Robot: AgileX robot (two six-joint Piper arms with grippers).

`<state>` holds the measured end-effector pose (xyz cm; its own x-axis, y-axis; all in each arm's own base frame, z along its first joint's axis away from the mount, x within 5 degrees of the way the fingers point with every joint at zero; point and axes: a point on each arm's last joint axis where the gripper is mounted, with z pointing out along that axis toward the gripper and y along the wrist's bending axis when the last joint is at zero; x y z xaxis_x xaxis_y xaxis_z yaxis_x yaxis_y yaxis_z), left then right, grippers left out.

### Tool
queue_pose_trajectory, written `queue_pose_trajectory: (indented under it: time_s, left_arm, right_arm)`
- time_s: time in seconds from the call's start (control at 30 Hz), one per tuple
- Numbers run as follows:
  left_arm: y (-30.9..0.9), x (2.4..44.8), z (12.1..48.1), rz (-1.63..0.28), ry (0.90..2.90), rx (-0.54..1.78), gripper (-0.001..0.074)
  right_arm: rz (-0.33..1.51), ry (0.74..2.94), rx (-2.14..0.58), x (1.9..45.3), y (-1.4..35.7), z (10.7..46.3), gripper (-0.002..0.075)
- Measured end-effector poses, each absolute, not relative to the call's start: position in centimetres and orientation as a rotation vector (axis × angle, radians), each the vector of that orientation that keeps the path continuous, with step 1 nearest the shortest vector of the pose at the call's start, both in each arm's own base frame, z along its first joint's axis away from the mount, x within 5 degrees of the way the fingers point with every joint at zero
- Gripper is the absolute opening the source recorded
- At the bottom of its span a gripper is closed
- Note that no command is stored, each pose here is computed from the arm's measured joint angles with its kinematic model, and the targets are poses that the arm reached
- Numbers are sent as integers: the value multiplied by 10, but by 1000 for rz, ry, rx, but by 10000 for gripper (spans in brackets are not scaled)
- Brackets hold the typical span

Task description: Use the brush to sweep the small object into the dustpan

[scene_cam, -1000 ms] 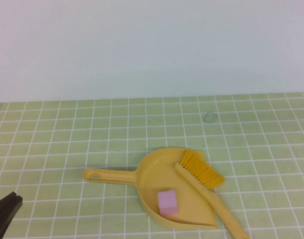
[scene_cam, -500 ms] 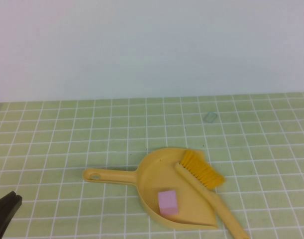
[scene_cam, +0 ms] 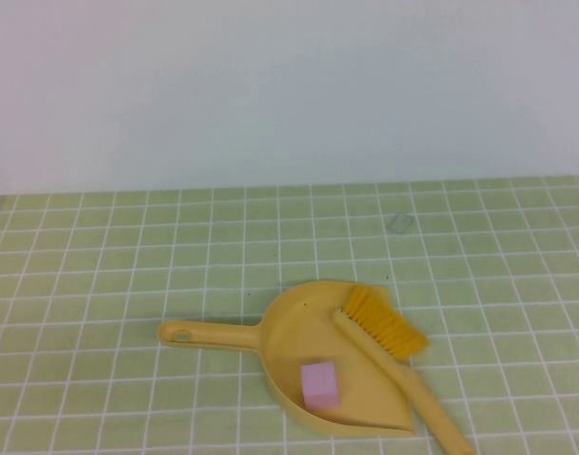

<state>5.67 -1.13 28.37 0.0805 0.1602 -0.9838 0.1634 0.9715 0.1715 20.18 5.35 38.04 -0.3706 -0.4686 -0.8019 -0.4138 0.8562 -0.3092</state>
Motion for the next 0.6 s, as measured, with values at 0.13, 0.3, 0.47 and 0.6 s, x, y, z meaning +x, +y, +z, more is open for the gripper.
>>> queue_pose_trajectory:
  time_s: [0.13,0.3,0.47,0.6]
  left_arm:
    - [-7,50,286,21,1463,168,-2]
    - [-4,45,288,58,1434,126,-2]
    - [-4,44,288,55,1433,121,-2]
    - [-4,44,288,50,1433,117,-2]
  right_arm:
    - [-85,1950,-610,185,45,392,0]
    - [-74,1808,-401,149,22,391,0]
    - [-144,1697,-275,108,6,359,0]
    - [-174,1721,-275,88,4,317,0]
